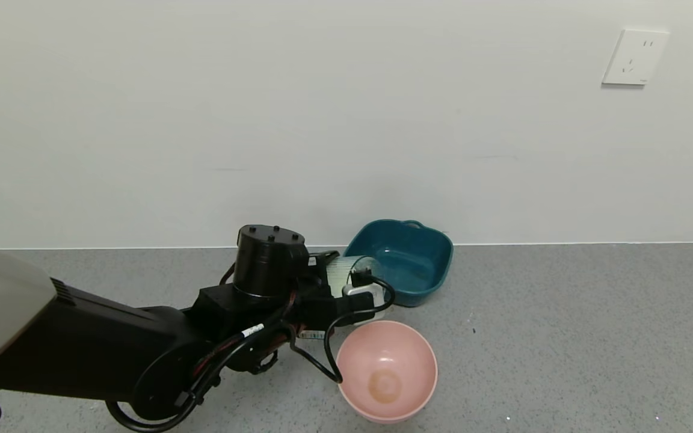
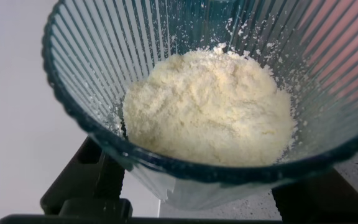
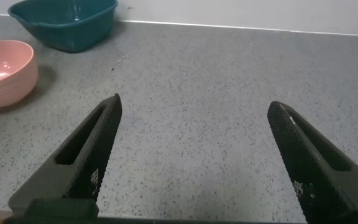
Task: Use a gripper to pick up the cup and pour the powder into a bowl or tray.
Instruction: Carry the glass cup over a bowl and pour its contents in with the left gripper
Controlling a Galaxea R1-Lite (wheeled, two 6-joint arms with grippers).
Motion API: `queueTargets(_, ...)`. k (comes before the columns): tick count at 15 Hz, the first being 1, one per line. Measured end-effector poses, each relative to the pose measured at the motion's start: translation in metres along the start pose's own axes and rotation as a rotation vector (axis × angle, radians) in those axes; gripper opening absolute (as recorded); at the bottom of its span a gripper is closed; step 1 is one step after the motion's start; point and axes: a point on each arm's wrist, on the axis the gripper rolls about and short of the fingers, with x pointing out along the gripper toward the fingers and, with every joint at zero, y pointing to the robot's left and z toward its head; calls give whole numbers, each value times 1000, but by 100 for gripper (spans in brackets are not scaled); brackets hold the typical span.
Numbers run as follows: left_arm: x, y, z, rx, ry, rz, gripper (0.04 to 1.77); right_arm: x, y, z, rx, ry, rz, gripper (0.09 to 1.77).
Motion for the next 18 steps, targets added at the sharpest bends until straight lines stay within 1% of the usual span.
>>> queueTargets(2, -1, -3, 3, 58, -4, -10, 130, 0, 0, 0, 0, 0, 0, 171)
queueTargets(7, -4, -13, 11, 144, -20, -36, 130, 0, 0, 0, 0, 0, 1, 171)
queueTargets(12, -6, -18, 11, 225, 9, -33, 130, 0, 0, 0, 0, 0, 0, 171)
queueTargets(15, -8, -18, 10, 261, 56, -19, 130, 0, 0, 0, 0, 0, 0, 171)
queueTargets(18, -10, -17, 14, 289, 87, 23, 130, 0, 0, 0, 0, 0, 0, 171)
